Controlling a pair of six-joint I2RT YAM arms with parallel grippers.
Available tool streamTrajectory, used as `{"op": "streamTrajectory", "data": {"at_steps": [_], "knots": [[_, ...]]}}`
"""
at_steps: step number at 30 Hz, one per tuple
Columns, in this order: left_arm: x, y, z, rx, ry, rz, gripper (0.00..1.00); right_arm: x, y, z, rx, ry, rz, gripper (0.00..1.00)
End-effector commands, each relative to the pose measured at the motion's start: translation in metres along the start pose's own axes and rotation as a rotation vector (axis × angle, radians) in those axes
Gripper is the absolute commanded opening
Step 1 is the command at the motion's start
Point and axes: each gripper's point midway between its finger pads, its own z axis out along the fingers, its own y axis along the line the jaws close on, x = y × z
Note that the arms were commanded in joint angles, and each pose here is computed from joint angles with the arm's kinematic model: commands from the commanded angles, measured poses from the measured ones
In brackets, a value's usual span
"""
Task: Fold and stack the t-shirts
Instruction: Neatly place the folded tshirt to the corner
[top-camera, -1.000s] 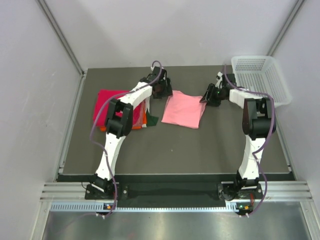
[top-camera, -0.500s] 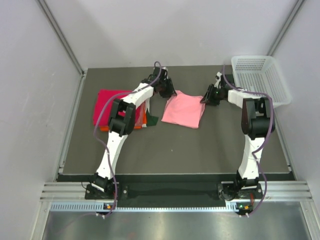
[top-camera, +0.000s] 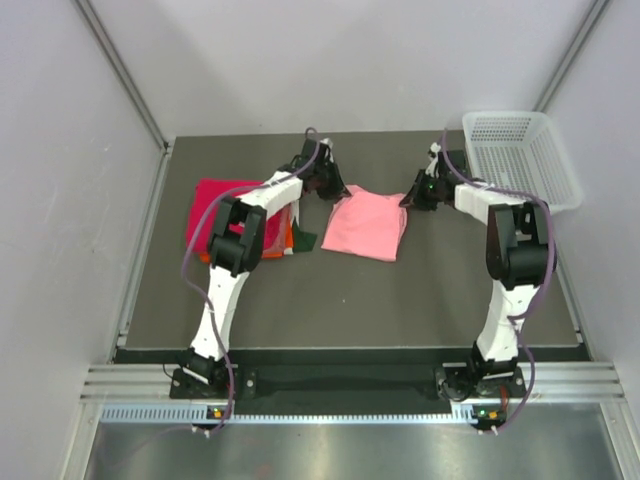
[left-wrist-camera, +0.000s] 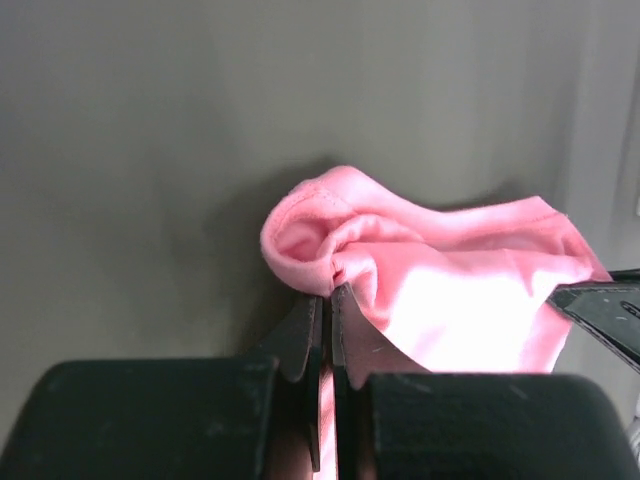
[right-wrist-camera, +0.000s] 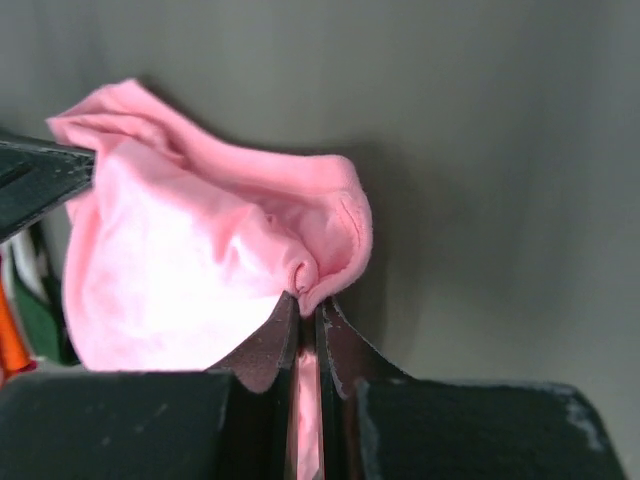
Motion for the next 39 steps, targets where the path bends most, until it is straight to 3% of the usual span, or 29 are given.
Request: {"op": "streamTrajectory", "data": {"at_steps": [1, 12, 23, 30, 39], "knots": [[-0.042, -0.065, -0.068, 0.133, -0.144, 0.076, 0.00, -0.031, 0.052, -0.046, -0.104, -0.147, -0.091, 0.00], [-0.012, -0.091, -0.190, 0.125, -0.213, 0.101, 0.00, -0.001, 0.099, -0.130, -0.218, -0.182, -0.189, 0.00], [0.000, -0.075, -0.338, -0.044, -0.360, 0.108, 0.00, 0.029, 0.222, -0.216, -0.372, -0.249, -0.356, 0.00], [-0.021, 0.004, -0.422, -0.260, -0.481, 0.009, 0.00, 0.052, 0.293, -0.204, -0.469, -0.197, -0.405, 0.00], [-0.049, 0.086, -0.464, -0.462, -0.553, -0.131, 0.00, 0.072, 0.366, -0.157, -0.541, -0.132, -0.423, 0.00]]}}
